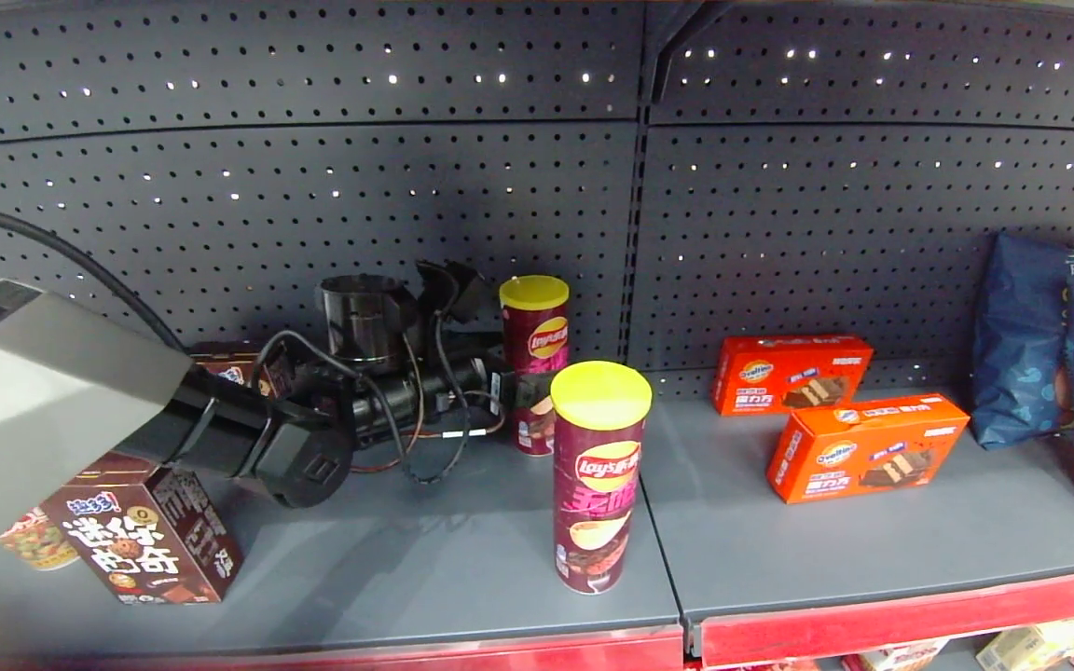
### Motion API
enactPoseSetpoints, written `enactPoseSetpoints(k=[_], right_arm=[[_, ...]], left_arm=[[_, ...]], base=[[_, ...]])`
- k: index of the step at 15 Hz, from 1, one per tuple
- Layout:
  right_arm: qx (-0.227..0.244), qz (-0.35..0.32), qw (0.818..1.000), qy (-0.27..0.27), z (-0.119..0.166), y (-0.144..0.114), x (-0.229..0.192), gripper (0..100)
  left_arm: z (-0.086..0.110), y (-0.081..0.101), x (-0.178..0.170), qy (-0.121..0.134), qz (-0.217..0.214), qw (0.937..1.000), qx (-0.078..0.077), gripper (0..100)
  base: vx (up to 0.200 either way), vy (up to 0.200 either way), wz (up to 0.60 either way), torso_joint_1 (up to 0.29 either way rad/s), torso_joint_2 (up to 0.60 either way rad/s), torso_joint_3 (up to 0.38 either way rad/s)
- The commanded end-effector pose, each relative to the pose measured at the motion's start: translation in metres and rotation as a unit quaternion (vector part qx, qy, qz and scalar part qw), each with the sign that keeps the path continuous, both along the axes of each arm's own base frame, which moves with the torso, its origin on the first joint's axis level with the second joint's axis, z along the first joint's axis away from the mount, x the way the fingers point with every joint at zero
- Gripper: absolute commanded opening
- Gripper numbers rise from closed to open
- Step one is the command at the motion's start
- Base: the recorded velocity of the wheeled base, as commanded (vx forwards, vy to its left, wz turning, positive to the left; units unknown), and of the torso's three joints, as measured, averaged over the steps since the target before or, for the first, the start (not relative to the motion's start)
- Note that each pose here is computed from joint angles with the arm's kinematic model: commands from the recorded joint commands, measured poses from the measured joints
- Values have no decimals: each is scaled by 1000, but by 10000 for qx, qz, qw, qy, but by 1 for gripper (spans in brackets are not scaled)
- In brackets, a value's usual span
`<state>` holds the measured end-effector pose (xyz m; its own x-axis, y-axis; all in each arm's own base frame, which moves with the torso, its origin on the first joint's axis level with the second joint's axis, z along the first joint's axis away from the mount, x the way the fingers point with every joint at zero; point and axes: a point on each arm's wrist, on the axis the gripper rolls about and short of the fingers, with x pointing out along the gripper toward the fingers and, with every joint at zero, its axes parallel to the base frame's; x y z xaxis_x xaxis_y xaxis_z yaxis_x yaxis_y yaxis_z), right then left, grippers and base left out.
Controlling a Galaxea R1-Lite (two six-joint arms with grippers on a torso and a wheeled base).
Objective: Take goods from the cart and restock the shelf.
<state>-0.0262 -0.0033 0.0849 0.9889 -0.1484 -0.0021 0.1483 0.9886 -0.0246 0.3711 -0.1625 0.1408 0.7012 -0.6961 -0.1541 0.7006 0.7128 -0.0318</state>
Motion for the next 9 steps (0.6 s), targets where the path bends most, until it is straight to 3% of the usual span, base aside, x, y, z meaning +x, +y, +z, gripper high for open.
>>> enactPoseSetpoints(k=[1,4,9], right_arm=[[-1,1,10000,13,0,0,0,100],[-1,1,10000,13,0,0,0,100],[-1,8,10000,13,0,0,0,100]], left_arm=[[12,8,-17,-113,34,9999,-45,100],[16,25,-33,-321,235,9992,-13,100],[46,52,-51,-677,588,9959,-115,100]], base=[[0,0,0,0,0,0],[0,0,0,0,0,0],[0,0,0,0,0,0]])
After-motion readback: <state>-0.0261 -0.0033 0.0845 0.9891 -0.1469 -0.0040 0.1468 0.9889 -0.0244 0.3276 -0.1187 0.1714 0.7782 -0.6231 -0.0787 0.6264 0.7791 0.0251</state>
